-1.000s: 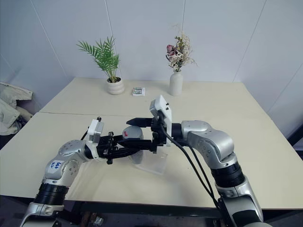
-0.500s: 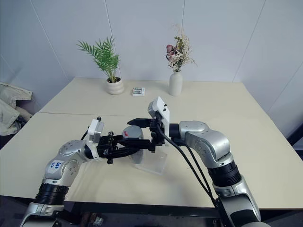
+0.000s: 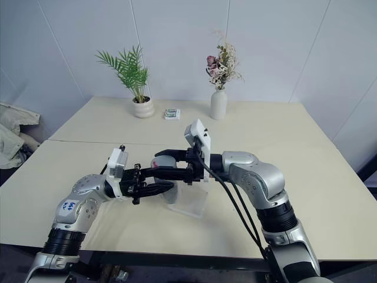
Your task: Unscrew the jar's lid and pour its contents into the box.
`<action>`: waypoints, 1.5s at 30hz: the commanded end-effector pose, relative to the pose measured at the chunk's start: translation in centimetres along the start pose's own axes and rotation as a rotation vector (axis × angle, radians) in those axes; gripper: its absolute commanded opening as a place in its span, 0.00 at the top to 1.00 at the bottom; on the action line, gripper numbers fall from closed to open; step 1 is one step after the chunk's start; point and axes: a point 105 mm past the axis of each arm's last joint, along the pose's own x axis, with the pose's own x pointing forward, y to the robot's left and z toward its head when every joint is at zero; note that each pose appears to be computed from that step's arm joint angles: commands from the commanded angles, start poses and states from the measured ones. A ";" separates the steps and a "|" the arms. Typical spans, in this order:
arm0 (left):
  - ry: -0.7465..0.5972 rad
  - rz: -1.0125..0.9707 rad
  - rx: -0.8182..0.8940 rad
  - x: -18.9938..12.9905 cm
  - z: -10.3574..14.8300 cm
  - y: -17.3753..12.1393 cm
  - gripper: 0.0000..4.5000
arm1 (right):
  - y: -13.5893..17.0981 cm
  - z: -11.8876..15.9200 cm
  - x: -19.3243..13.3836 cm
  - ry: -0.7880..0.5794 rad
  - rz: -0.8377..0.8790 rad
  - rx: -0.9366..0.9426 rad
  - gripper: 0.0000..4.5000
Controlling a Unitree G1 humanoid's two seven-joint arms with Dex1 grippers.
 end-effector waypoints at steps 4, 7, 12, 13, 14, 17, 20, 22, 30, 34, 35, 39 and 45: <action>0.008 -0.013 0.037 0.0 0.4 -0.4 0.54 | 1.0 7.7 -1.1 -0.326 0.054 0.026 0.34; 0.008 -0.005 0.039 -0.1 0.5 -0.4 0.54 | -1.4 8.0 -3.9 -0.312 -0.131 -0.050 0.34; 0.011 0.019 0.051 -0.7 0.8 -0.4 0.54 | -7.7 3.2 -12.8 -0.113 -0.632 -0.232 0.34; 0.011 0.021 0.052 -0.8 0.9 -0.4 0.54 | -8.4 2.4 -14.6 -0.082 -0.711 -0.277 0.34; 0.006 0.030 0.057 -1.0 1.0 -0.3 0.54 | -9.4 0.5 -17.7 -0.036 -0.819 -0.283 0.34; -0.007 0.048 0.060 -1.1 1.3 -0.1 0.54 | -10.4 -2.6 -22.7 -0.025 -1.007 -0.252 0.34; -0.016 0.060 0.058 -1.0 1.6 0.2 0.54 | -10.6 -5.1 -24.8 -0.001 -1.083 -0.216 0.34; -0.021 0.065 0.052 -0.8 1.8 0.4 0.54 | -10.7 -7.5 -25.9 0.023 -1.122 -0.160 0.34; 0.059 0.191 0.050 -0.8 1.3 2.3 0.54 | -10.6 -10.2 -27.0 -0.013 -1.191 -0.111 0.34; 0.051 0.224 0.102 -0.9 1.7 2.7 0.54 | -10.3 -12.4 -27.4 0.045 -1.201 -0.062 0.29; 0.050 0.219 0.103 -0.9 1.8 2.6 0.54 | -10.2 -12.5 -27.3 0.050 -1.194 -0.068 0.24; 0.050 0.209 0.103 -0.8 1.7 2.5 0.54 | -10.1 -12.5 -27.2 0.053 -1.189 -0.076 0.01; 0.017 0.210 0.109 -0.6 2.2 2.6 0.54 | -9.9 -11.3 -26.8 0.063 -1.163 -0.140 0.01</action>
